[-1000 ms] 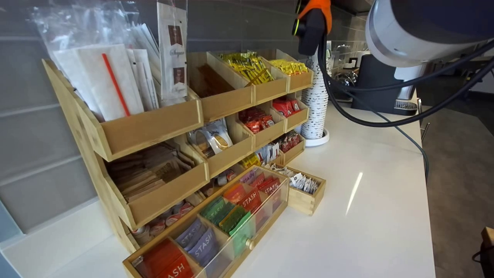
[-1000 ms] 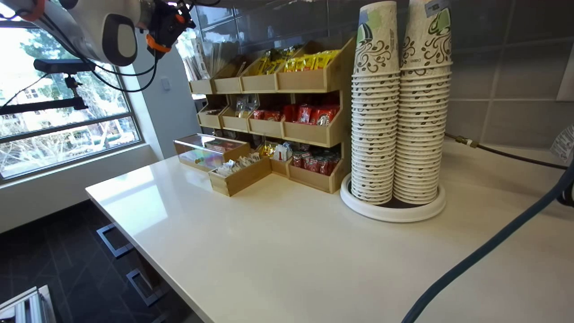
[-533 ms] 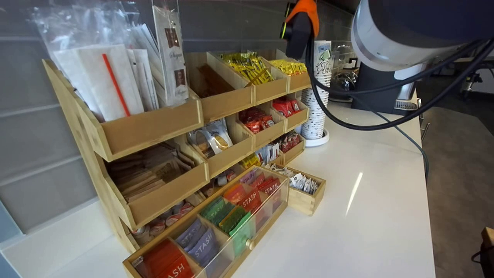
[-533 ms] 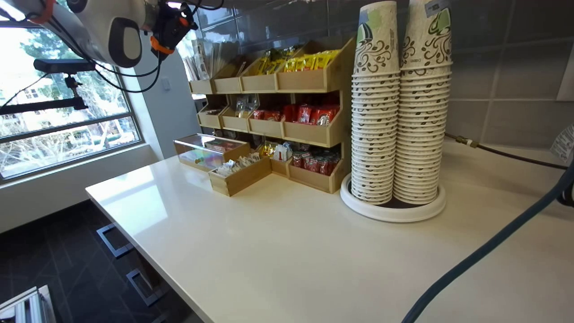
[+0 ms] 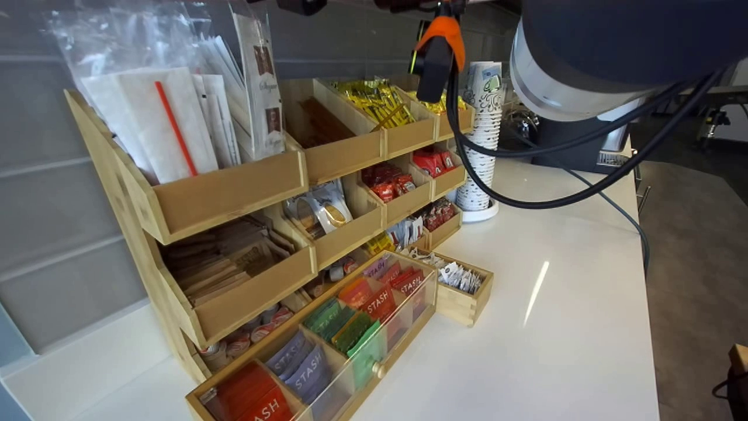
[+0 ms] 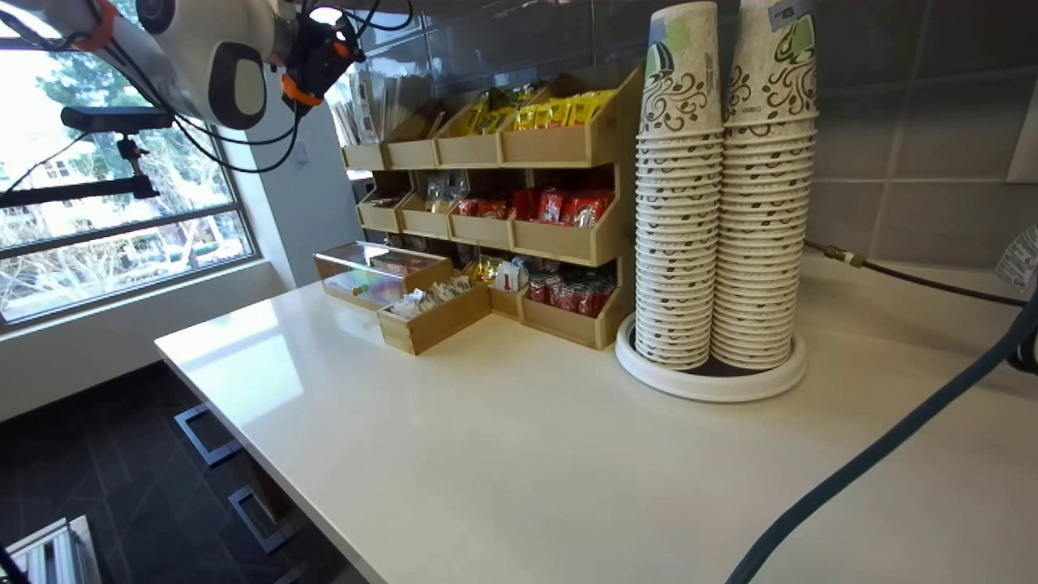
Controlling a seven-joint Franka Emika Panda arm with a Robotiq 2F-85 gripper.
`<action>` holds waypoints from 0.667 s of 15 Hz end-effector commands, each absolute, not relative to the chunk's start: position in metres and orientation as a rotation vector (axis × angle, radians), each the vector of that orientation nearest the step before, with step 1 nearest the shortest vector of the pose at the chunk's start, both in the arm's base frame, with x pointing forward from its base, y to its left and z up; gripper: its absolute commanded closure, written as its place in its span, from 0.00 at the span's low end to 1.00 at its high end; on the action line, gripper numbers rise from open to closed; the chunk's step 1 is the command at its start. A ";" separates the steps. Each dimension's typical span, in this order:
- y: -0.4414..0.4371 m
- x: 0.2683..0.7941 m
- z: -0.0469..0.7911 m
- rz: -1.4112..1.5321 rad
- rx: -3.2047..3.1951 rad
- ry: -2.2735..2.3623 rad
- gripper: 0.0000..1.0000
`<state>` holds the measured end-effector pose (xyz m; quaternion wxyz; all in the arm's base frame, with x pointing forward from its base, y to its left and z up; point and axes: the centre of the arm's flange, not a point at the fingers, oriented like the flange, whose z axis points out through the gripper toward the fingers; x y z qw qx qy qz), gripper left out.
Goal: Put the plastic on the rack
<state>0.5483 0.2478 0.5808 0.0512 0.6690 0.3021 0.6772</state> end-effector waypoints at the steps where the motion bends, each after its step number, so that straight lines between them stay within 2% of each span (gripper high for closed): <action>1: 0.260 0.556 0.573 2.050 2.038 0.909 1.00; 10: 0.258 0.564 0.567 2.048 2.077 0.802 1.00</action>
